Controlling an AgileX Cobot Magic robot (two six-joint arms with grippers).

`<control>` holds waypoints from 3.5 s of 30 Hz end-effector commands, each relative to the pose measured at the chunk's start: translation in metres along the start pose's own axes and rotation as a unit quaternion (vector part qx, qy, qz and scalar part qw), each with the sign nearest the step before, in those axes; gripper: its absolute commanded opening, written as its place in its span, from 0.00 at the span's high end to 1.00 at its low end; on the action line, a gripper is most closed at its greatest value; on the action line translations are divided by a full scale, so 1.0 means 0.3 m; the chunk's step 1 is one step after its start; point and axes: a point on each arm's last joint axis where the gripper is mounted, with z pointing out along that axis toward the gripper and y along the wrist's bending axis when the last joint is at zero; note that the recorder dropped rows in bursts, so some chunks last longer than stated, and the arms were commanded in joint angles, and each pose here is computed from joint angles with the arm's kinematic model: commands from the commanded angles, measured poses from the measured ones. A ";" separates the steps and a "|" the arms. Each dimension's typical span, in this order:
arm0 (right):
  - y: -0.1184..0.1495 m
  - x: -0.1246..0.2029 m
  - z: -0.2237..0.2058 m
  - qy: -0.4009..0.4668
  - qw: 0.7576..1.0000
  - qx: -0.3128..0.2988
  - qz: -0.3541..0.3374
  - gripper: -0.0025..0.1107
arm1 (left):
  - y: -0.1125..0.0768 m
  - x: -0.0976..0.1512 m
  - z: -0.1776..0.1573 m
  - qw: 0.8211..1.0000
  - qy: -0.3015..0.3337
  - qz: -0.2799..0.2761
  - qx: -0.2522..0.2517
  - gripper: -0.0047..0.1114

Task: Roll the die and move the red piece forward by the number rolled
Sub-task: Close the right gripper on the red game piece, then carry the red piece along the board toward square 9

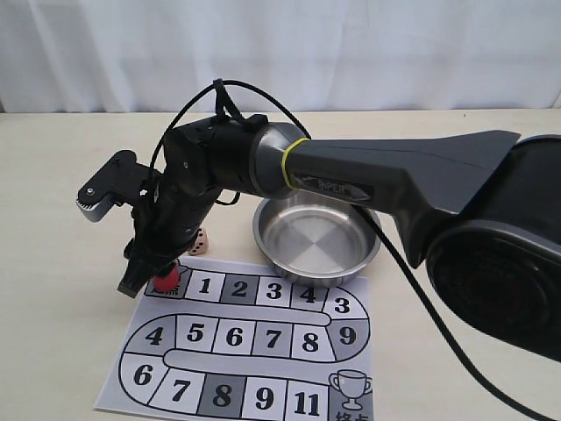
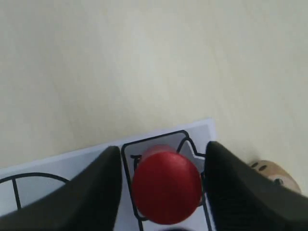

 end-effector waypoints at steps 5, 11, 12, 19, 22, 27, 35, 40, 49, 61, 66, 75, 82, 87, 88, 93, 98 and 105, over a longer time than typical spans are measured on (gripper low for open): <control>0.002 0.001 -0.007 0.007 1.000 -0.001 -0.001 0.86 | 0.000 -0.002 0.000 1.000 -0.006 -0.003 0.001 0.96; 0.002 0.000 -0.010 0.006 1.000 -0.001 -0.001 0.94 | 0.000 -0.002 0.000 1.000 -0.006 -0.003 0.001 0.96; 0.002 0.000 -0.010 0.006 1.000 -0.001 -0.001 0.94 | 0.000 -0.002 0.000 1.000 -0.006 -0.003 0.001 0.96; -0.059 -0.012 -0.108 -0.016 1.000 0.011 0.021 0.94 | 0.000 -0.002 0.000 1.000 -0.006 -0.003 0.001 0.96; -0.114 0.016 -0.149 -0.004 0.998 0.002 0.055 0.94 | 0.000 -0.002 0.000 1.000 -0.006 -0.003 0.001 0.96; -0.134 0.052 -0.123 0.019 0.997 -0.016 0.076 0.94 | 0.000 -0.002 0.000 1.000 -0.006 -0.003 0.001 0.96; -0.104 0.078 -0.071 0.047 0.996 -0.047 0.067 0.94 | 0.000 -0.002 0.000 1.000 -0.006 -0.002 0.000 0.96; -0.100 0.102 -0.033 0.050 0.995 -0.046 0.070 0.94 | 0.000 -0.002 0.000 1.000 -0.006 -0.002 0.000 0.96; -0.125 0.072 -0.172 0.032 0.997 -0.025 0.059 0.94 | 0.000 -0.002 0.000 1.000 -0.006 -0.002 0.000 0.96; -0.134 0.139 -0.149 0.090 0.994 -0.032 0.053 0.94 | 0.000 -0.002 0.000 1.000 -0.006 -0.003 0.001 0.96; -0.132 0.161 -0.121 0.085 0.995 -0.022 0.054 0.94 | 0.000 -0.002 0.000 1.000 -0.006 -0.003 0.001 0.96; -0.130 0.151 -0.140 0.076 0.995 -0.024 0.058 0.94 | 0.000 -0.002 0.000 1.000 -0.006 -0.003 0.001 0.96; -0.111 0.155 -0.215 0.060 0.996 -0.018 0.068 0.94 | 0.000 -0.002 0.000 1.000 -0.006 -0.003 0.001 0.96; -0.088 0.202 -0.244 0.038 0.996 0.001 0.075 0.94 | 0.000 -0.002 0.000 1.000 -0.006 -0.003 0.001 0.96; -0.084 0.209 -0.248 0.033 0.997 0.005 0.076 0.94 | 0.000 -0.002 0.000 1.000 -0.006 -0.003 0.001 0.96; -0.065 0.266 -0.223 0.025 0.995 0.017 0.093 0.94 | 0.000 -0.002 0.000 1.000 -0.006 -0.003 0.001 0.96; -0.065 0.308 -0.194 0.031 0.994 0.040 0.096 0.94 | 0.000 -0.002 0.000 1.000 -0.006 -0.003 0.001 0.96; -0.088 0.330 -0.195 0.040 0.992 0.059 0.107 0.94 | 0.000 -0.002 0.000 1.000 -0.006 -0.003 0.001 0.96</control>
